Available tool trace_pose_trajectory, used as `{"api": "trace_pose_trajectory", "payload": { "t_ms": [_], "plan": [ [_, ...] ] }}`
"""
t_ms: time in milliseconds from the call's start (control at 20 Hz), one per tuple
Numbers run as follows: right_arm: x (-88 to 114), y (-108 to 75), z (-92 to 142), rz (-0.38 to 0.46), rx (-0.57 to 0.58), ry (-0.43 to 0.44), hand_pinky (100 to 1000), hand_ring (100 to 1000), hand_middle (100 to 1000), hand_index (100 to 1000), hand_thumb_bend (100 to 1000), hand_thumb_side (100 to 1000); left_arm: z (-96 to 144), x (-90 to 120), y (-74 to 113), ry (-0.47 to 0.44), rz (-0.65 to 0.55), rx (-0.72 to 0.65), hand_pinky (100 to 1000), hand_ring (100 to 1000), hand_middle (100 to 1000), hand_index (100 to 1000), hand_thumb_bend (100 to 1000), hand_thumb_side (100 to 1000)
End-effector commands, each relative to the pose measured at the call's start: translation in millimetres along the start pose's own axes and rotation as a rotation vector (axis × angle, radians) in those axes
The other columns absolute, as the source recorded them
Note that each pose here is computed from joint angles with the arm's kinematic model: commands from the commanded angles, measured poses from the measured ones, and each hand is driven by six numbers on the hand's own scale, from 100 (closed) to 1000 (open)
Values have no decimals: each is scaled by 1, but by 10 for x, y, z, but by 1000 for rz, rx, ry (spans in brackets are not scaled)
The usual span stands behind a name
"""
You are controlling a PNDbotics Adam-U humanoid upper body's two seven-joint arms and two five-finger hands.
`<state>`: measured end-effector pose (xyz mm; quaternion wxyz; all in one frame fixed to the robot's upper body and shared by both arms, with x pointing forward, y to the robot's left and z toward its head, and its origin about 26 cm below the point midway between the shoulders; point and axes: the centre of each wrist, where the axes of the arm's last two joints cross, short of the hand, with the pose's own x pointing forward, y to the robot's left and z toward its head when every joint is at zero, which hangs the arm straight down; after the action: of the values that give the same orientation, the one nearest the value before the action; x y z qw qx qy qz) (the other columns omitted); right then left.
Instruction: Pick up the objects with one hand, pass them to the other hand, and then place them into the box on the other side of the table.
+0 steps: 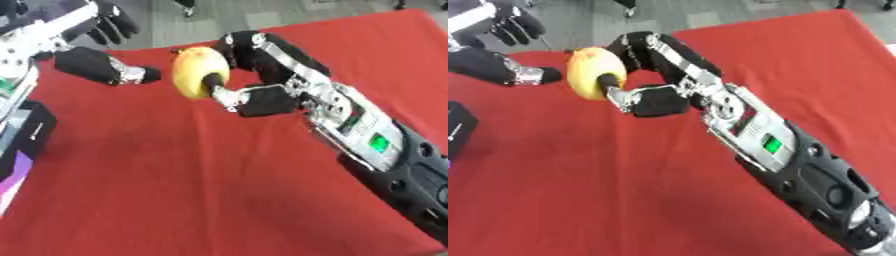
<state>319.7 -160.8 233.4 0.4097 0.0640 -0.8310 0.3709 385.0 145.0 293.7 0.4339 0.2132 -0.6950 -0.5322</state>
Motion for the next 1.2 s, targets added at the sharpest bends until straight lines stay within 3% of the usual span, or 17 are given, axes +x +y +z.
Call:
{"api": "trace_pose_trajectory", "payload": {
  "t_ms": [50, 250, 350, 1200],
  "plan": [
    [103, -53, 8, 27, -5, -22, 706, 601, 431, 596, 100, 100, 27, 110, 101, -37, -4, 36, 754, 704, 673, 762, 633, 418],
    [112, -52, 10, 27, -7, -21, 706, 601, 431, 596, 100, 100, 31, 123, 99, -40, 0, 37, 754, 704, 673, 762, 633, 418],
    [112, -61, 20, 36, -10, -18, 701, 597, 425, 591, 100, 100, 53, 170, 70, -67, 3, 14, 755, 708, 681, 759, 602, 459],
    [100, -84, 59, 76, -40, -3, 698, 607, 421, 589, 100, 100, 523, 326, 297, -132, 97, -28, 761, 708, 682, 750, 602, 509]
  ]
}}
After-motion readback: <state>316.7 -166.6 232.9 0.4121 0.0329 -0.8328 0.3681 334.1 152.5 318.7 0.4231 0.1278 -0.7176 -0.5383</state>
